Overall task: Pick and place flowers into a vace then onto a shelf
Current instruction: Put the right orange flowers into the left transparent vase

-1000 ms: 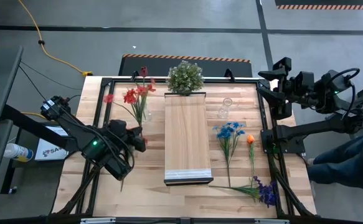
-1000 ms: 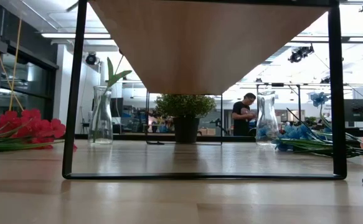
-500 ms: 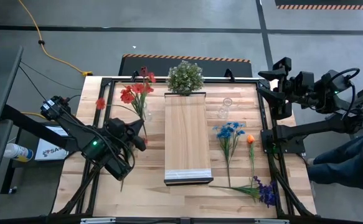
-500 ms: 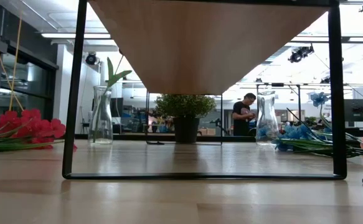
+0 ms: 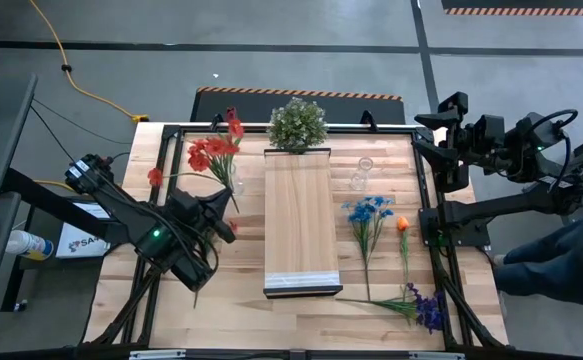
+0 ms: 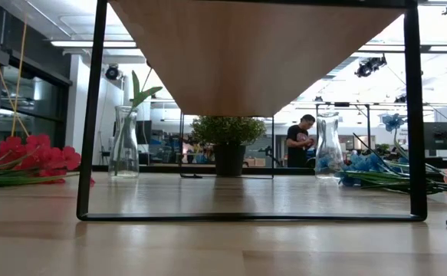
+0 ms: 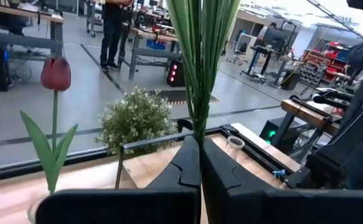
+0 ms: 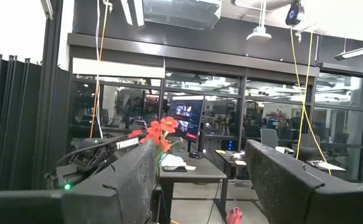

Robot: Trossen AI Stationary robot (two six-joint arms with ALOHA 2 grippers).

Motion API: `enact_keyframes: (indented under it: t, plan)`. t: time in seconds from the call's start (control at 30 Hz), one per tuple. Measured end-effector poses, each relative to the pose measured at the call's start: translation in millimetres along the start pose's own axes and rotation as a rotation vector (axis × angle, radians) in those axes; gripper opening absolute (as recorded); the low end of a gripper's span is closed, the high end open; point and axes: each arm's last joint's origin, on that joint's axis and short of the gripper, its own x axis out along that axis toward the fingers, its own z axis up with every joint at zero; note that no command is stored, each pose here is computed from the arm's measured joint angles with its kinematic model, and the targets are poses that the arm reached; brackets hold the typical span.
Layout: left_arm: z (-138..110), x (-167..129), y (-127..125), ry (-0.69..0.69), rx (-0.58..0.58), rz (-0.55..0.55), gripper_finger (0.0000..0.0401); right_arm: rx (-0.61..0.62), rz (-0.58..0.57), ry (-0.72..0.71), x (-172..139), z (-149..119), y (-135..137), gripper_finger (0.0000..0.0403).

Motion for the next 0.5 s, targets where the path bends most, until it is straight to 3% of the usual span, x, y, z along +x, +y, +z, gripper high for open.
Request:
enact_keyframes:
  t: [0.5]
  plan:
    - [-1.6,0.1,-0.3,0.013,-0.008,0.003,0.003,0.0,0.0,0.0,0.0,0.1,0.0,0.0236]
